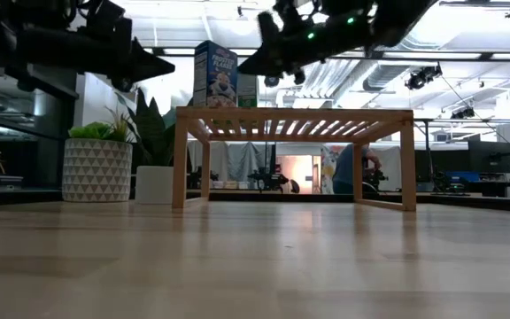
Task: Stack cereal on shelf
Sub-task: Put the bottom blue cereal box on the shelf
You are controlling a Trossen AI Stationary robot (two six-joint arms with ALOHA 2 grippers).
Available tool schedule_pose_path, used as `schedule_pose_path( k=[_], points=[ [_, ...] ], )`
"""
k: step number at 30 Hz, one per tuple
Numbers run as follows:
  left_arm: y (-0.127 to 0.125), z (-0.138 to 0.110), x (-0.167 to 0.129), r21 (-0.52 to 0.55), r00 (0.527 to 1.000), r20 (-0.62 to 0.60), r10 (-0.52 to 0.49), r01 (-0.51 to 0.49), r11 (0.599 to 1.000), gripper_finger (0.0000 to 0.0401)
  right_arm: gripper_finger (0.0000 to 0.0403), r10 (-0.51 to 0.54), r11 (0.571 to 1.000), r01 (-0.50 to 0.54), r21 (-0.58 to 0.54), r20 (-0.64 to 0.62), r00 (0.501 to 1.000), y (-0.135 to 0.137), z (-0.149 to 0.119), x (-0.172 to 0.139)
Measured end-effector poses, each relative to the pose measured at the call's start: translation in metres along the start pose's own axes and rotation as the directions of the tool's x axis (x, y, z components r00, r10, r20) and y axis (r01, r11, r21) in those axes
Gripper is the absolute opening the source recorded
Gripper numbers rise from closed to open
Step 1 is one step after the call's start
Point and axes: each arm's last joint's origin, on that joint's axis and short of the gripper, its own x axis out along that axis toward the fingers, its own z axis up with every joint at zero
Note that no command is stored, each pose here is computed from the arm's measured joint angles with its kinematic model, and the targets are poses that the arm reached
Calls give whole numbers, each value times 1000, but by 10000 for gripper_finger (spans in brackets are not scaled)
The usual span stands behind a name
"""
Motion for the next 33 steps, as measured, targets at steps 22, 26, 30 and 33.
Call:
schedule_pose_path(
  k=[22,26,30,33],
  points=[
    [16,-12,17,-45,996,-17,87,-87,995,0,0,-135,991,134,-16,-34,990,-20,-8,29],
    [16,-18,23,-45,998,-21,66,-67,997,0,0,-142,989,143,24,-35,989,-24,-9,30],
    [15,-19,29,-46,997,-35,67,-69,997,0,0,-147,988,148,32,-33,989,-27,-8,30],
    [15,-18,34,-54,997,-37,66,-68,996,0,0,-128,990,128,54,-20,992,-26,-7,30]
  ],
)
